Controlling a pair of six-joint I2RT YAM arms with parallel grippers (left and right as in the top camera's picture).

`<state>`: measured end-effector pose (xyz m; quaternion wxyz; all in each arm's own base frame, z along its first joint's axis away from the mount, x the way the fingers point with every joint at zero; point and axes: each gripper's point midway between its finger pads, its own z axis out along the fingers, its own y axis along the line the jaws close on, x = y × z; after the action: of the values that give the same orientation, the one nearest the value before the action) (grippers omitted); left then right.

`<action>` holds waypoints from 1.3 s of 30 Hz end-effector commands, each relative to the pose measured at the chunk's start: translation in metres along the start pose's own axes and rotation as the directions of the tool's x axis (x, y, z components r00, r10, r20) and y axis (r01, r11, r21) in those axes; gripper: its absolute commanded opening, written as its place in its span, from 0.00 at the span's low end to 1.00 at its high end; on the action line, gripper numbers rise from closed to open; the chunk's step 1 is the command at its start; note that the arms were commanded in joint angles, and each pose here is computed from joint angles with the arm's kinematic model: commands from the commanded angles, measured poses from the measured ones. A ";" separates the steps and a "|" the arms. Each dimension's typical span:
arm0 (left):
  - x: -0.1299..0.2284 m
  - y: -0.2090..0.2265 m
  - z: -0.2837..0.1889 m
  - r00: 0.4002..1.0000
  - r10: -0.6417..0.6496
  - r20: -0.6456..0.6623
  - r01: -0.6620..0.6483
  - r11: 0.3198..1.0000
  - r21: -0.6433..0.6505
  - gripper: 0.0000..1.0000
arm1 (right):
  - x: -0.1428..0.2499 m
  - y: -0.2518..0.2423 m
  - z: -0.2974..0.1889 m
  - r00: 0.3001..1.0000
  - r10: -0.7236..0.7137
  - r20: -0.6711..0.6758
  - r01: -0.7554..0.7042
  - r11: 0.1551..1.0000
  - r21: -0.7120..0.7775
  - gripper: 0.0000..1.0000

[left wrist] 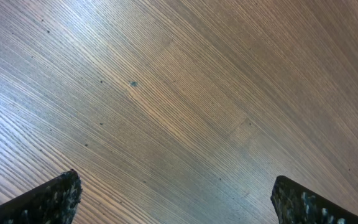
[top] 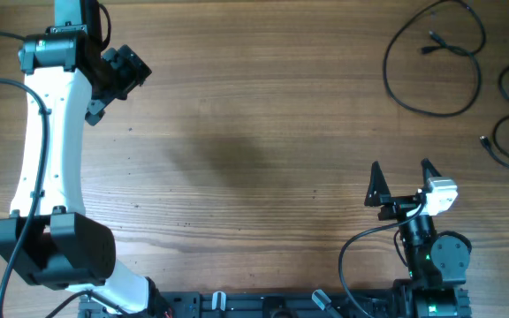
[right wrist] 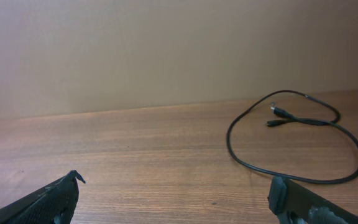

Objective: Untangle cables

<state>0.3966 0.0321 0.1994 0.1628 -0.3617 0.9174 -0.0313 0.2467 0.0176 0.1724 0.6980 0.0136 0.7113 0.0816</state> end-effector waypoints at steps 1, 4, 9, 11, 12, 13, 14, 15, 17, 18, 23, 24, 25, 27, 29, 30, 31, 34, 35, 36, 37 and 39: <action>-0.003 -0.003 -0.007 1.000 0.000 0.018 0.000 1.000 0.012 1.00 | -0.003 0.000 -0.001 1.000 0.024 0.017 -0.024 1.000 0.004 1.00; -0.003 -0.003 -0.007 1.000 0.000 0.018 0.000 1.000 0.012 1.00 | -0.003 0.000 -0.001 1.000 0.024 0.017 -0.024 1.000 0.004 1.00; -0.003 -0.003 -0.007 1.000 0.000 0.018 -0.001 1.000 0.012 1.00 | -0.003 0.000 -0.001 1.000 0.024 0.017 -0.024 1.000 0.004 1.00; -0.003 -0.003 -0.007 1.000 0.000 0.018 -0.001 1.000 0.012 1.00 | -0.003 0.000 -0.001 1.000 0.024 0.017 -0.024 1.000 0.004 1.00; -0.003 -0.003 -0.007 1.000 0.000 0.018 0.000 1.000 0.012 1.00 | -0.003 0.000 -0.001 1.000 0.024 0.017 -0.024 1.000 0.004 1.00; -0.003 -0.003 -0.007 1.000 0.000 0.018 0.000 1.000 0.012 1.00 | -0.003 0.000 -0.001 1.000 0.024 0.017 -0.024 1.000 0.003 1.00; -0.003 -0.003 -0.007 1.000 0.000 0.018 0.000 1.000 0.012 1.00 | -0.003 0.000 -0.001 1.000 0.023 0.017 -0.024 1.000 0.004 1.00; -0.003 -0.003 -0.007 1.000 0.000 0.018 0.000 1.000 0.012 1.00 | -0.003 0.000 -0.001 1.000 0.024 0.017 -0.024 1.000 0.003 1.00; -0.003 -0.003 -0.007 1.000 0.000 0.018 0.000 1.000 0.012 1.00 | -0.003 0.000 -0.001 1.000 0.024 0.017 -0.024 1.000 0.003 1.00; -0.003 -0.003 -0.007 1.000 0.000 0.018 0.000 1.000 0.012 1.00 | -0.003 0.000 -0.001 1.000 0.024 0.017 -0.024 1.000 0.004 1.00; -0.004 -0.003 -0.024 0.999 -0.003 0.053 0.000 0.999 0.041 1.00 | -0.003 0.000 -0.001 1.000 0.024 0.017 -0.024 1.000 0.004 1.00; -0.004 -0.003 -0.033 0.998 -0.005 0.070 0.001 0.999 0.055 1.00 | -0.003 0.000 -0.001 1.000 0.024 0.017 -0.024 1.000 0.004 1.00; -0.005 -0.003 -0.044 0.996 -0.007 0.092 0.000 0.997 0.073 1.00 | -0.003 0.000 -0.001 1.000 0.024 0.017 -0.024 1.000 0.004 1.00; -0.005 -0.001 -0.066 0.991 -0.014 0.136 -0.001 0.994 0.108 1.00 | -0.003 0.000 -0.001 1.000 0.024 0.017 -0.024 1.000 0.004 1.00; -0.003 0.002 -0.095 0.981 -0.022 0.192 -0.007 0.988 0.153 1.00 | -0.003 0.000 -0.001 1.000 0.024 0.017 -0.024 1.000 0.004 1.00; -0.005 0.010 -0.111 0.969 -0.012 0.247 -0.024 0.989 0.143 1.00 | -0.003 0.000 -0.001 1.000 0.024 0.017 -0.024 1.000 0.003 1.00; -0.003 0.017 -0.131 0.956 -0.010 0.294 -0.037 0.988 0.153 1.00 | -0.003 0.000 -0.001 1.000 0.024 0.017 -0.024 1.000 0.003 1.00; 0.007 0.028 -0.176 0.923 -0.040 0.382 -0.048 0.975 0.218 1.00 | -0.003 0.000 -0.001 1.000 0.024 0.017 -0.024 1.000 0.004 1.00; 0.010 0.032 -0.187 0.914 -0.049 0.403 -0.052 0.970 0.236 1.00 | -0.003 0.000 -0.001 1.000 0.024 0.017 -0.024 1.000 0.003 1.00; 0.013 0.035 -0.199 0.903 -0.059 0.426 -0.057 0.965 0.255 1.00 | -0.003 0.000 -0.001 1.000 0.024 0.017 -0.024 1.000 0.004 1.00; 0.019 0.041 -0.216 0.887 -0.074 0.457 -0.065 0.958 0.281 1.00 | -0.003 0.000 -0.001 1.000 0.024 0.017 -0.024 1.000 0.003 1.00; 0.027 0.049 -0.234 0.867 -0.092 0.490 -0.074 0.948 0.309 1.00 | -0.003 0.000 -0.001 1.000 0.024 0.017 -0.024 1.000 0.004 1.00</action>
<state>0.2942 0.0334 0.3811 0.4105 -0.3390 0.8421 -0.0861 0.2467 0.0176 0.1725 0.6978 0.0164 0.7111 0.0844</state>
